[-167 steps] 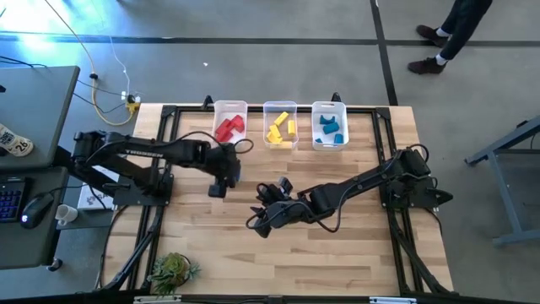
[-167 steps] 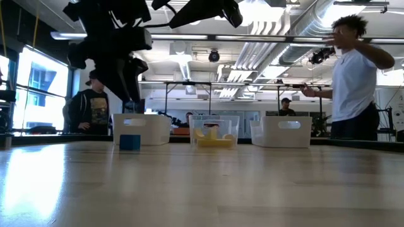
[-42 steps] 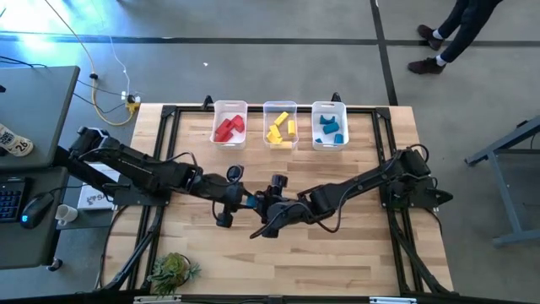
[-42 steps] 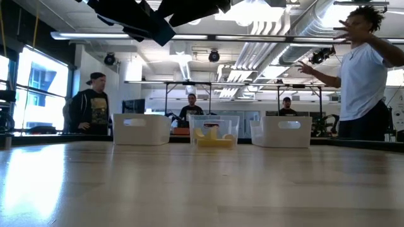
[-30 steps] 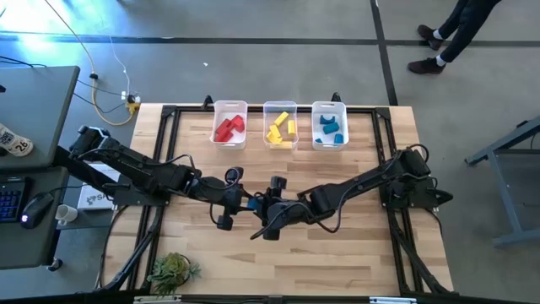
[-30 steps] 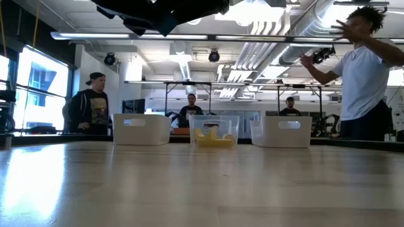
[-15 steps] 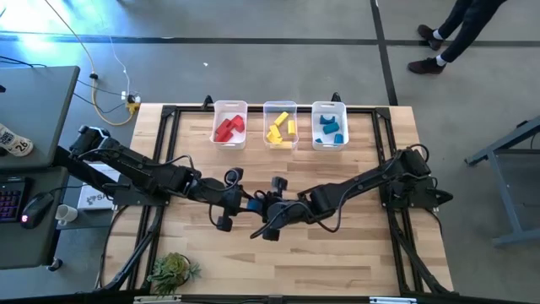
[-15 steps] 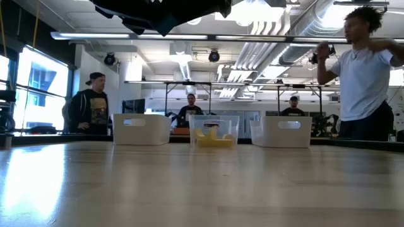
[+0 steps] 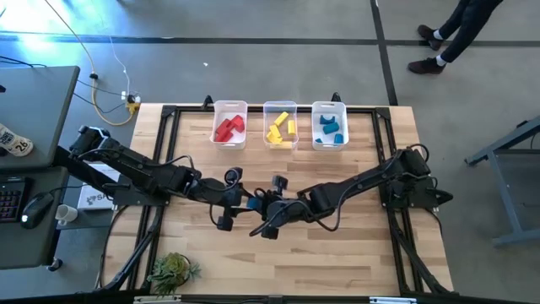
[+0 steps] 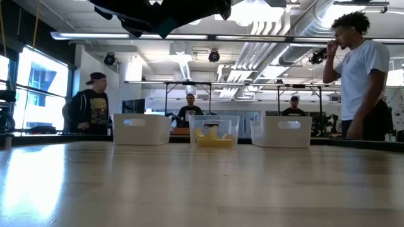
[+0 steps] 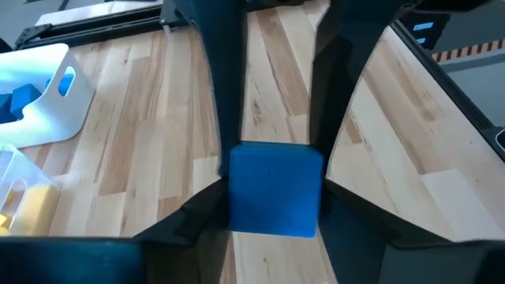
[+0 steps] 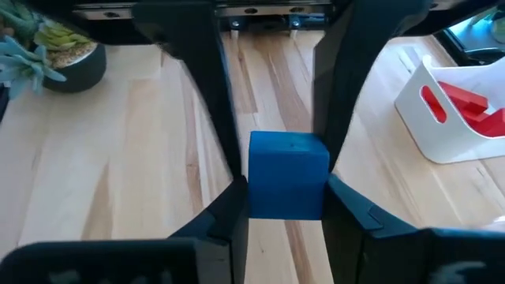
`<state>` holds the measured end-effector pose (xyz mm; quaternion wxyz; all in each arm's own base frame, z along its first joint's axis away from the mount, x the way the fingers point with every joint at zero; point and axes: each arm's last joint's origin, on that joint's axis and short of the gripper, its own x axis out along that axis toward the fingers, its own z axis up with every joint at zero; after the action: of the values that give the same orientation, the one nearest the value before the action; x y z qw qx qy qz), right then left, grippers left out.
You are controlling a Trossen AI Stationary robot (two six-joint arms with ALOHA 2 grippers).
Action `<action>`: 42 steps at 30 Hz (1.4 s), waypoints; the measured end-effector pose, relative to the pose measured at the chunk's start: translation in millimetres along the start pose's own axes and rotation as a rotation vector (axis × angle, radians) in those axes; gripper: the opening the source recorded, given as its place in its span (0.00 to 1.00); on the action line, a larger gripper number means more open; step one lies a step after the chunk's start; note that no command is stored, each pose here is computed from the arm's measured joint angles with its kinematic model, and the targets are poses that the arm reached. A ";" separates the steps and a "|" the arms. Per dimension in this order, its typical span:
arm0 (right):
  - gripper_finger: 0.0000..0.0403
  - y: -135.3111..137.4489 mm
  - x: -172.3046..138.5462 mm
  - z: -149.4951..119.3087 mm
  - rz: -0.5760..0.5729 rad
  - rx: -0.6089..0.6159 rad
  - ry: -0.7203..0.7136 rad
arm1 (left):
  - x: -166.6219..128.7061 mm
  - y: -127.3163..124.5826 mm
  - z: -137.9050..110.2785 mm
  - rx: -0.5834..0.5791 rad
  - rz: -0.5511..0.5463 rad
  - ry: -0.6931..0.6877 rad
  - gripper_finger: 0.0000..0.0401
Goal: Sort & place blocks by color
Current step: Put the blue block into the right white bin
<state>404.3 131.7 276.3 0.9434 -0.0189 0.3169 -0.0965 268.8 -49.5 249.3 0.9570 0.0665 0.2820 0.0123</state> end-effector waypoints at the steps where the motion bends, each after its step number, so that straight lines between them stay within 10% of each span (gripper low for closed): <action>1: 0.24 0.0 0.0 0.0 -0.001 0.000 0.000 | 0.1 0.6 -0.4 -0.001 0.000 0.004 0.42; 20: 0.24 -36.7 12.7 -11.1 -0.121 0.028 0.174 | -0.2 5.4 -3.9 0.041 0.150 0.044 0.51; 42: 0.24 -175.0 21.0 -42.7 -0.598 0.268 0.613 | -0.5 5.4 -8.4 0.055 0.145 0.090 0.51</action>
<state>365.3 -42.9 246.7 0.7306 0.0421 0.5471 -0.4064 263.9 -43.2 243.3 0.9378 0.1123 0.3194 0.0770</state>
